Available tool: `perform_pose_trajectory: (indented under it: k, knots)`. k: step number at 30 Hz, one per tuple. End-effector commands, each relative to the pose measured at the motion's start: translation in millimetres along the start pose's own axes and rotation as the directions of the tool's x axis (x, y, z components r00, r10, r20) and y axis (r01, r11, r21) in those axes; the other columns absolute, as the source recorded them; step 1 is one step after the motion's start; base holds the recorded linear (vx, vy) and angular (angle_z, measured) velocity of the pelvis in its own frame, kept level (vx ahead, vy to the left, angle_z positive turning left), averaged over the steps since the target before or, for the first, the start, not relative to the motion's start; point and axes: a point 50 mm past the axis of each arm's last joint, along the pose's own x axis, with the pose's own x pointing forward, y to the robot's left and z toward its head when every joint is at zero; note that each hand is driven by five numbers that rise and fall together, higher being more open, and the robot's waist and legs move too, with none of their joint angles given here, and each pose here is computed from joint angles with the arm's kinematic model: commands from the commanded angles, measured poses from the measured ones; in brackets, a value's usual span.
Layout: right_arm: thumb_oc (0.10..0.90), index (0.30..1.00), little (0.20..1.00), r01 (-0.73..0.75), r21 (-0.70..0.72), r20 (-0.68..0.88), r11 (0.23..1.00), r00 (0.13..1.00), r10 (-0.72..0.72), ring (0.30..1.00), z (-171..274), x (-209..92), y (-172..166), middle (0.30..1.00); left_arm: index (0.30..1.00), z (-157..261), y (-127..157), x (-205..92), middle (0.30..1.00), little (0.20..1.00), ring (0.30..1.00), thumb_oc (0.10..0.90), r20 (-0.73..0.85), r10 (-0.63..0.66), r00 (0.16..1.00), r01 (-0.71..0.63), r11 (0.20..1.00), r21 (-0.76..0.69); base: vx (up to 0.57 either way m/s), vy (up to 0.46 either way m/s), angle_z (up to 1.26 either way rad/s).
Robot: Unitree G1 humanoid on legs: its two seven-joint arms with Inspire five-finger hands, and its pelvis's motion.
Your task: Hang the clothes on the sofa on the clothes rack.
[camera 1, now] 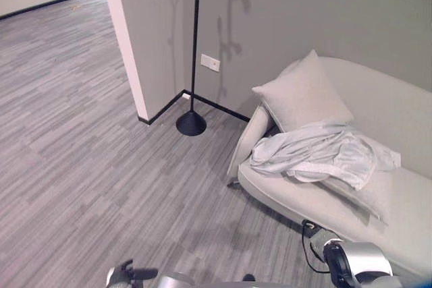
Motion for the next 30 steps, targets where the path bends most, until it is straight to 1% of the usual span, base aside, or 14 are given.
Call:
perform_pose_trajectory:
  k: [1,2,7,10,11,13,15,17,20,21,22,24,28,30]
  knots:
    - [0.800,0.900,0.900,-0.063,0.071,0.167,0.995,0.985,0.050,0.900,43,-11,22,0.900,0.900,19,5,2,0.900,0.900,0.900,0.800,0.059,0.026,0.998,-0.030,0.998,0.063,0.03,-0.324,0.46]
    - [0.800,0.900,0.900,-0.120,0.084,0.215,0.989,0.971,0.100,0.900,55,-22,42,0.900,0.900,58,-17,1,0.900,0.900,0.900,0.800,0.196,-0.047,0.979,0.029,0.995,0.095,-0.05,-0.245,0.24]
    - [0.800,0.900,0.900,-0.196,0.127,0.213,0.972,0.963,0.166,0.900,69,-40,69,0.900,0.900,111,-65,-14,0.900,0.900,0.900,0.800,0.369,-0.191,0.910,0.173,0.982,0.081,0.10,-0.091,0.06]
    - [0.800,0.900,0.900,-0.224,0.109,0.235,0.969,0.953,0.193,0.900,78,-50,83,0.900,0.900,130,-91,-29,0.900,0.900,0.900,0.800,0.453,-0.315,0.834,0.237,0.946,0.222,0.21,0.124,0.06]
    - [0.800,0.900,0.900,-0.182,0.087,0.229,0.980,0.960,0.158,0.900,80,-51,82,0.900,0.900,122,-101,-31,0.900,0.900,0.900,0.800,0.426,-0.373,0.824,0.246,0.914,0.323,0.24,0.156,-0.25]
    - [0.800,0.900,0.900,-0.158,0.089,0.208,0.983,0.969,0.137,0.900,75,-50,81,0.900,0.900,134,-116,-41,0.900,0.900,0.900,0.800,0.464,-0.436,0.771,0.183,0.850,0.494,0.29,0.201,-1.04]
    - [0.800,0.900,0.900,-0.139,0.137,0.188,0.981,0.976,0.112,0.900,74,-47,76,0.900,0.900,142,-123,-48,0.900,0.900,0.900,0.800,0.489,-0.477,0.730,0.168,0.819,0.548,0.22,0.140,-0.47]
    - [0.800,0.900,0.900,-0.110,0.116,0.118,0.987,0.988,0.096,0.900,54,-41,70,0.900,0.900,159,-135,-65,0.900,0.900,0.900,0.800,0.534,-0.567,0.627,0.101,0.739,0.666,0.36,0.211,0.29]
    - [0.800,0.900,0.900,-0.071,0.115,0.080,0.991,0.995,0.062,0.900,40,-38,66,0.900,0.900,167,-146,-76,0.900,0.900,0.900,0.800,0.559,-0.598,0.574,0.050,0.707,0.705,0.27,0.199,-0.22]
    - [0.800,0.900,0.900,-0.066,0.077,0.057,0.995,0.996,0.061,0.900,26,-40,71,0.900,0.900,173,-160,-89,0.900,0.900,0.900,0.800,0.569,-0.639,0.517,-0.005,0.662,0.749,0.12,0.147,-0.41]
    - [0.800,0.900,0.900,-0.065,0.077,0.057,0.995,0.996,0.061,0.900,26,-40,71,0.900,0.900,173,-160,-89,0.900,0.900,0.900,0.800,0.569,-0.639,0.517,-0.005,0.662,0.749,0.17,0.192,-0.38]
    - [0.800,0.900,0.900,-0.058,0.057,0.041,0.997,0.998,0.056,0.900,12,-42,73,0.900,0.900,181,-178,-106,0.900,0.900,0.900,0.800,0.563,-0.691,0.453,-0.036,0.617,0.786,0.15,0.149,-0.26]
    - [0.800,0.900,0.900,-0.063,0.043,0.043,0.997,0.997,0.061,0.900,2,-48,80,0.900,0.900,188,-185,-115,0.900,0.900,0.900,0.800,0.579,-0.693,0.430,-0.015,0.636,0.772,0.16,-0.047,-0.02]
    - [0.800,0.900,0.900,-0.077,0.033,0.084,0.996,0.994,0.074,0.900,8,-55,90,0.900,0.900,182,-188,-110,0.900,0.900,0.900,0.800,0.569,-0.683,0.458,-0.001,0.640,0.769,0.23,-0.175,-0.06]
